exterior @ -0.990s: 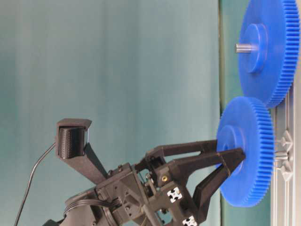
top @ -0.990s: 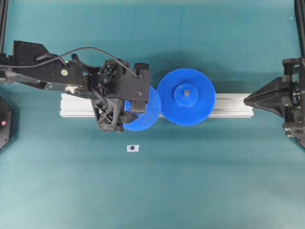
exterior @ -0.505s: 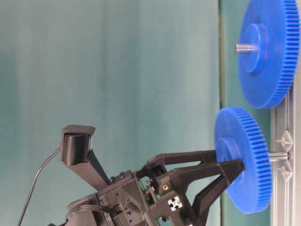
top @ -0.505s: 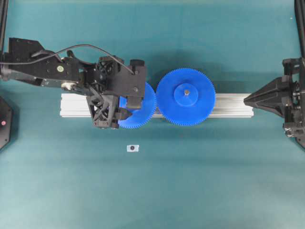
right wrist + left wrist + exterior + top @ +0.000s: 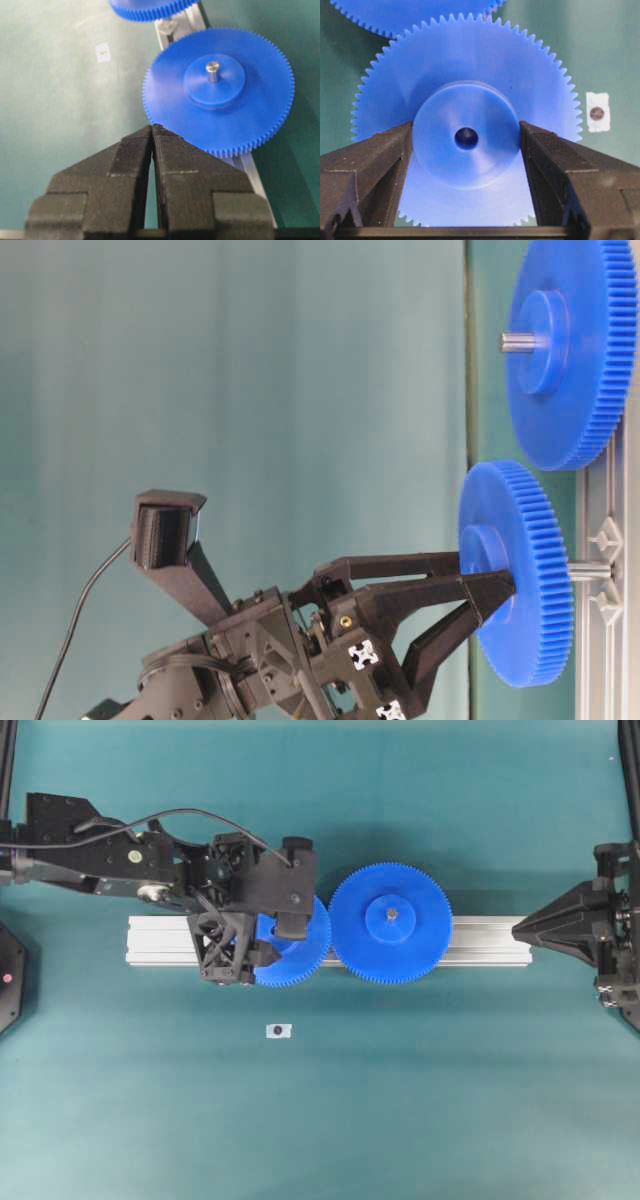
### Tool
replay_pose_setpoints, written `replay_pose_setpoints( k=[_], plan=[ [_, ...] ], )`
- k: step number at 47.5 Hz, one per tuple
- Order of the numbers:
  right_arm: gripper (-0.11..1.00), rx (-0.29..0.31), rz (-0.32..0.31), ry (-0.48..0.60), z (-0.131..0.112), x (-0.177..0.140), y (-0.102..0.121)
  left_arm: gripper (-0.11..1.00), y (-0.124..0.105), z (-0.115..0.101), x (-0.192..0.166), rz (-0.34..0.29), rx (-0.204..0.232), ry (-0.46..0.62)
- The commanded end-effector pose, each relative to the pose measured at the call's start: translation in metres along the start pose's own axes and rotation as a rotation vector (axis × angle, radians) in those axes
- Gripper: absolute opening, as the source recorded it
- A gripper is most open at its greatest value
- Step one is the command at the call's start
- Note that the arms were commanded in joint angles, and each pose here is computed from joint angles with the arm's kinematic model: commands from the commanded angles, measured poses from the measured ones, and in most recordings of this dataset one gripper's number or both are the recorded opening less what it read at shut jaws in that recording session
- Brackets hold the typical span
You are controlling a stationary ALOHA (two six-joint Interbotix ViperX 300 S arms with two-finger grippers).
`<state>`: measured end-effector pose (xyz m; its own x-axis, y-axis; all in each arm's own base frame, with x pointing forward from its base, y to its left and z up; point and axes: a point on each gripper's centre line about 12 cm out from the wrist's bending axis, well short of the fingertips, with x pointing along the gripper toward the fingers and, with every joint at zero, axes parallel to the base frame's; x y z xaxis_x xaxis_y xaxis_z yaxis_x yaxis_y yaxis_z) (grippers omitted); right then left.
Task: Insert the small gear onto the shaft.
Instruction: 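Align the small gear's bore with the shaft and push it on, meshing teeth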
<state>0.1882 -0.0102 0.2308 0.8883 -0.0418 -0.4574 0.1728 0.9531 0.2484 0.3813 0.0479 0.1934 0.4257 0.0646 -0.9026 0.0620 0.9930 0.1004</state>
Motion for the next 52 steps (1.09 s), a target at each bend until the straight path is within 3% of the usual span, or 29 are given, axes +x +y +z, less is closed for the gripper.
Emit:
replay_pose_setpoints(
  k=[1, 23, 52],
  plan=[
    [0.11, 0.008, 0.002, -0.012, 0.004, 0.000, 0.001, 0.71, 0.004, 0.003, -0.001, 0.006, -0.006, -0.005],
    [0.11, 0.011, 0.003, -0.018, 0.006, 0.000, 0.001, 0.71, 0.015, 0.005, 0.008, 0.016, -0.021, 0.015],
    [0.11, 0.018, 0.015, -0.055, 0.008, -0.011, 0.002, 0.71, 0.014, 0.003, 0.010, 0.010, -0.015, 0.040]
  ],
)
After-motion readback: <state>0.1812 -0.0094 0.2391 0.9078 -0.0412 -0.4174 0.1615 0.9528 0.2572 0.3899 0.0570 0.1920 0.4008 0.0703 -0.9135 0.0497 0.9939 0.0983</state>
